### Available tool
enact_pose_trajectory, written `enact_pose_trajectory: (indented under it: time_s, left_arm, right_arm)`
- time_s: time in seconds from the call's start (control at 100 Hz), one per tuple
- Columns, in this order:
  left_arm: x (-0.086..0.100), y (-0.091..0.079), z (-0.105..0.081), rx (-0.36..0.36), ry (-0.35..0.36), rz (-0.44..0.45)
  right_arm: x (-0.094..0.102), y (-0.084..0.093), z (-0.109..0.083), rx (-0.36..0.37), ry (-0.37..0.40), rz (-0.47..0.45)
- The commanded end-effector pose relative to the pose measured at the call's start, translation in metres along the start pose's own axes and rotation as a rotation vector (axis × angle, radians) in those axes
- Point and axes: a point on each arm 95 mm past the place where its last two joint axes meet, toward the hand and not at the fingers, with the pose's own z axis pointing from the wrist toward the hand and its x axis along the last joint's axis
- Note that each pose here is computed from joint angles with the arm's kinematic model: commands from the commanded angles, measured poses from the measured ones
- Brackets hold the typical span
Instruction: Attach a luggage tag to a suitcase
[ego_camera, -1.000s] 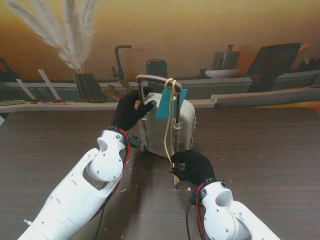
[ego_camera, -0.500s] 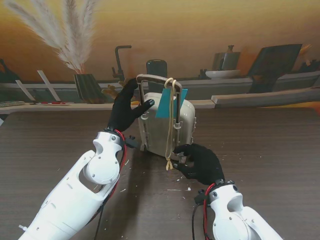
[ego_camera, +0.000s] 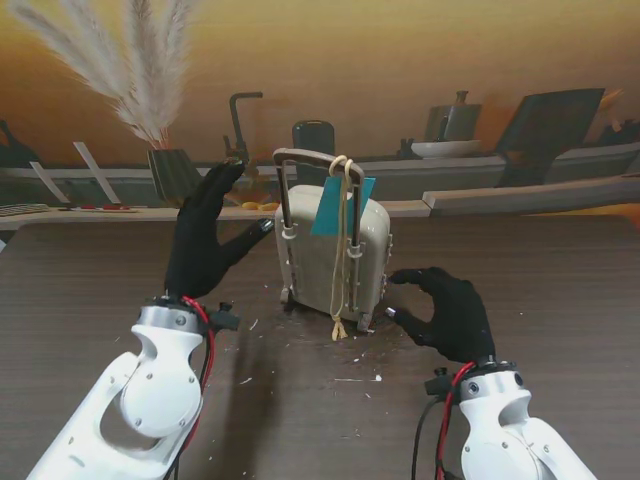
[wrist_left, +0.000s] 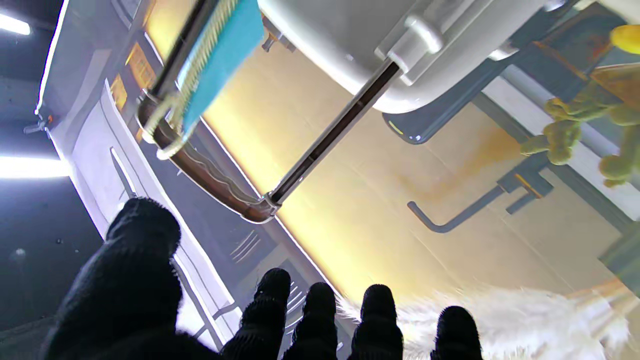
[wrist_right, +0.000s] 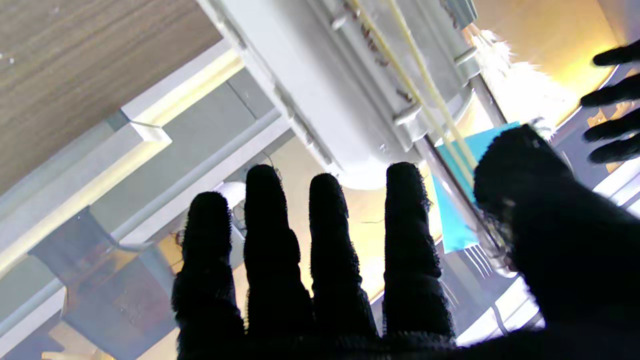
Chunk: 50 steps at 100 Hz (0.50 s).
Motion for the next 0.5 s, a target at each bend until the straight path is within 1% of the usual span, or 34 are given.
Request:
enact_pose_trajectory:
  time_s: [0.0, 0.11, 0.23, 0.34, 0.49]
  left_arm:
    - [-0.003, 0.007, -0.024, -0.047, -0.030, 0.010]
    - [-0.004, 0.010, -0.053, -0.080, -0.051, 0.046]
    - [-0.006, 0.018, -0.079, -0.125, -0.078, 0.048]
    - [-0.010, 0.027, -0.095, -0.159, -0.099, 0.055]
    - [-0.015, 0.036, -0.108, -0.187, -0.122, 0.077]
  right_arm:
    - [-0.007, 0.004, -0.002, 0.006, 0.002, -0.017]
    - [-0.020, 0.011, -0.004, 0.017, 0.011, -0.033]
    - [-0.031, 0.014, -0.007, 0.041, 0.002, -0.030]
    - [-0.040, 0.011, -0.010, 0.060, -0.014, -0.013]
    - [-0.053, 0.003, -0.012, 0.078, -0.021, 0.003]
